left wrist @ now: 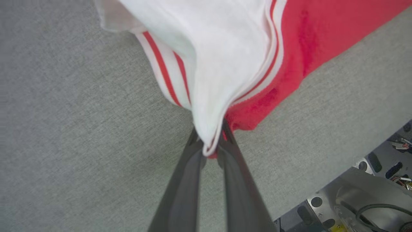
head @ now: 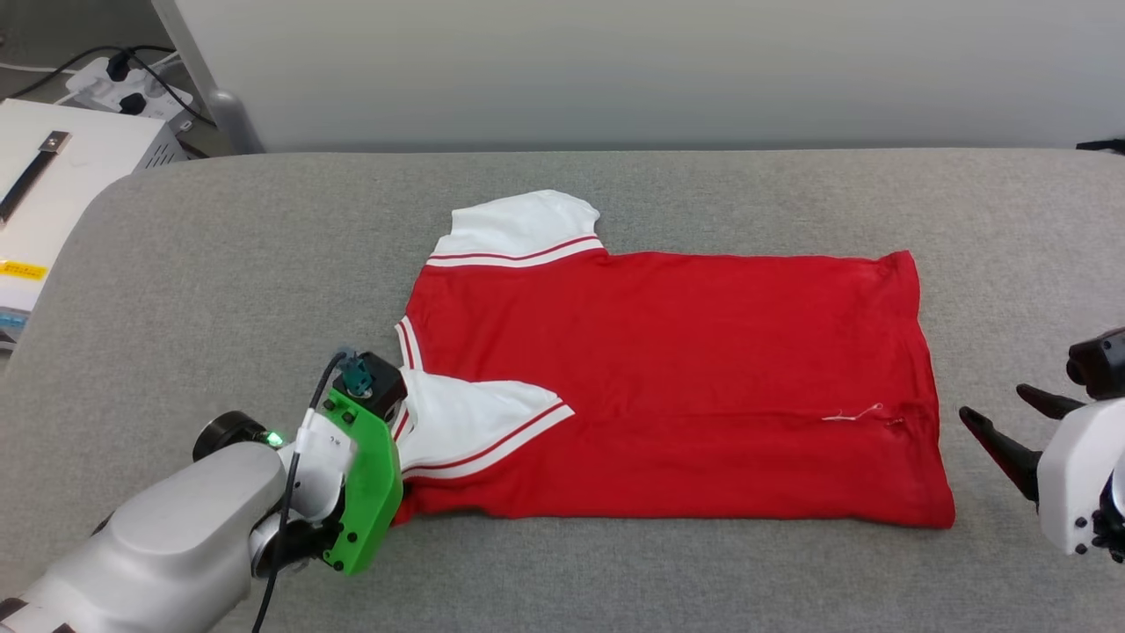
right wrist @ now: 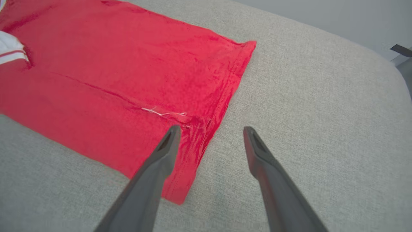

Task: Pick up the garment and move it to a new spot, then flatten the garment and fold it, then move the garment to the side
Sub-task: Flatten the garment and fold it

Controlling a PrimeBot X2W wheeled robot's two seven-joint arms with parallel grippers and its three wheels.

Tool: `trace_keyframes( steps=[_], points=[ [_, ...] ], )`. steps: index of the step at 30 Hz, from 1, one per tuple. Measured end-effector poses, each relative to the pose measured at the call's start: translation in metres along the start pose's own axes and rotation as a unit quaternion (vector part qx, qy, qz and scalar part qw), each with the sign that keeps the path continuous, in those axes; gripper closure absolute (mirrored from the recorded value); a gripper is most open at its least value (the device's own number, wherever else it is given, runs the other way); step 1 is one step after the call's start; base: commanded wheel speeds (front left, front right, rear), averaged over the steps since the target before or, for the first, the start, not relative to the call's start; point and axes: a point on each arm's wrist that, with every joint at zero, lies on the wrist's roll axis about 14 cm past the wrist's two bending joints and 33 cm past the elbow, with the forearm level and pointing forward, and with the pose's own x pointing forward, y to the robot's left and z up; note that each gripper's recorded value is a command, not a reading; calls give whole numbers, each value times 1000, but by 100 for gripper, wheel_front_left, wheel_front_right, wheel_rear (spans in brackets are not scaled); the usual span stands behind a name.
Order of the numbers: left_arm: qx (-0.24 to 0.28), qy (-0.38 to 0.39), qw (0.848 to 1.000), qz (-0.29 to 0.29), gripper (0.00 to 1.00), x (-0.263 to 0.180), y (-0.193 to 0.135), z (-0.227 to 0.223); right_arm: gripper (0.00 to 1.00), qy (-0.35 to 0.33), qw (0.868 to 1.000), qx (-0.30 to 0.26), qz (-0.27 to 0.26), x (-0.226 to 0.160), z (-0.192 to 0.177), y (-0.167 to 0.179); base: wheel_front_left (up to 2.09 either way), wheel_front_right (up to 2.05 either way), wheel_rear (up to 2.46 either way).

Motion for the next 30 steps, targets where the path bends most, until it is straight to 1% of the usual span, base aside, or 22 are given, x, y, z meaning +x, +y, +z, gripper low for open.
trace_keyframes(
  steps=[5, 8, 11, 20, 25, 26, 27, 28, 30],
  points=[
    [13, -23, 1000, 2, 100, -7, 2, 10, 0, 94, 995, -19, 11, -2, -10, -2, 0, 0, 0],
    [14, -31, 999, -2, 100, -8, 1, 15, 0, 133, 991, -16, 20, 1, -18, 2, 0, 0, 0],
    [15, -33, 999, -4, 100, -7, 1, 16, 0, 171, 985, -5, 29, 7, -35, 9, 0, 0, 0],
    [19, -29, 999, 1, 100, 0, 10, 13, 0, 243, 968, 39, 42, 33, -90, 29, 0, 0, 0],
    [13, -26, 1000, -1, 100, 3, 10, 9, 0, 247, 967, 53, 45, 41, -105, 34, 0, 0, 0],
    [13, -25, 1000, -1, 100, 3, 10, 8, 13, 245, 967, 55, 46, 41, -106, 36, 0, 0, 0],
    [13, -24, 1000, -1, 100, 3, 10, 7, 89, 243, 967, 54, 47, 41, -106, 36, 0, 0, 0],
    [14, -24, 1000, -1, 100, 3, 9, 7, 100, 237, 969, 51, 48, 41, -104, 37, 0, 0, 0],
    [16, -23, 1000, 0, 100, 3, 8, 5, 100, 222, 973, 47, 49, 42, -100, 38, 0, 0, 0]
  ],
)
